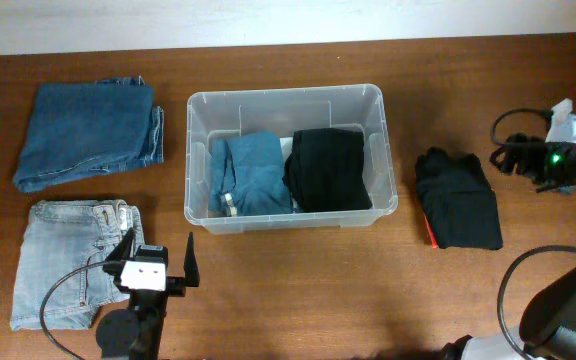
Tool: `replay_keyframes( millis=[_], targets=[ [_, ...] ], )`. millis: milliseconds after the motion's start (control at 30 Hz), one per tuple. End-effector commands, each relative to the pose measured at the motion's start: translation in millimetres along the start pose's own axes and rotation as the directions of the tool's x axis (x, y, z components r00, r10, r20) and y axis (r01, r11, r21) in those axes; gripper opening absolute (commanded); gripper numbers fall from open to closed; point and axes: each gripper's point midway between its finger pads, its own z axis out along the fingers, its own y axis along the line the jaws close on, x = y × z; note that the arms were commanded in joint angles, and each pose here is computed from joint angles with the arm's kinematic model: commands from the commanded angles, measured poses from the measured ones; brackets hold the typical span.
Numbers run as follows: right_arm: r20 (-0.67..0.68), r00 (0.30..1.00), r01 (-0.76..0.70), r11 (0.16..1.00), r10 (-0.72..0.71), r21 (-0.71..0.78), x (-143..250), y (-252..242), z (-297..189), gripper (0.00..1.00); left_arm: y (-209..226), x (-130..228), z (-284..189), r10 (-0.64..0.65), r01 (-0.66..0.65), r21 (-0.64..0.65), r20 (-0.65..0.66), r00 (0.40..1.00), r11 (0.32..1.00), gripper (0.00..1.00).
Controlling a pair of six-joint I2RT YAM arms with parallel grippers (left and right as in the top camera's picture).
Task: Pack container
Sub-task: 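Grasp the black garment with red trim with the right gripper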
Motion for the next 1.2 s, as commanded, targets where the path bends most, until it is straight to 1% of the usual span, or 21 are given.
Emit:
replay_keyframes(
  millis=[0,167,367,533,667,833,1000,1033,1100,1167],
  targets=[
    [-0.078,0.985,0.149,0.986,-0.155,-0.077,22,1,27,0.99,2,2,0,0.016,-0.016,-0.011,-0.003,1.0,1.0,0.99],
    [-0.149,0.98,0.116,0.988,-0.13,-0.103,41,-4,49,0.99,2,2,0,0.016,-0.016,-0.011,-0.003,1.0,1.0,0.99],
    [-0.21,0.971,0.09,0.989,-0.113,-0.116,52,-10,68,0.99,2,2,0,0.016,-0.016,-0.011,-0.003,1.0,1.0,0.99],
    [-0.291,0.952,0.054,0.988,-0.094,-0.144,70,-15,88,0.99,2,2,0,0.016,-0.016,-0.011,-0.003,1.0,1.0,0.99],
    [-0.332,0.94,0.033,0.988,-0.082,-0.151,79,-18,100,0.99,2,2,0,0.016,-0.016,-0.011,-0.003,1.0,1.0,0.99],
    [-0.364,0.928,0.023,0.99,-0.074,-0.142,86,-23,108,0.99,2,2,0,0.016,-0.016,-0.011,-0.003,1.0,1.0,0.99],
    [-0.362,0.929,0.023,0.989,-0.074,-0.145,86,-23,109,1.0,2,2,0,0.016,-0.016,-0.011,-0.003,1.0,1.0,0.99],
    [-0.361,0.93,0.024,0.989,-0.075,-0.145,85,-23,109,0.96,2,2,0,0.016,-0.016,-0.011,-0.003,1.0,1.0,0.99],
    [-0.363,0.928,0.029,0.989,-0.081,-0.147,85,-21,110,0.91,2,2,0,0.016,-0.016,-0.011,-0.003,1.0,1.0,0.99],
    [-0.367,0.925,0.046,0.989,-0.096,-0.143,85,-18,112,0.9,2,2,0,0.016,-0.016,-0.011,-0.003,1.0,1.0,0.99]
  ],
)
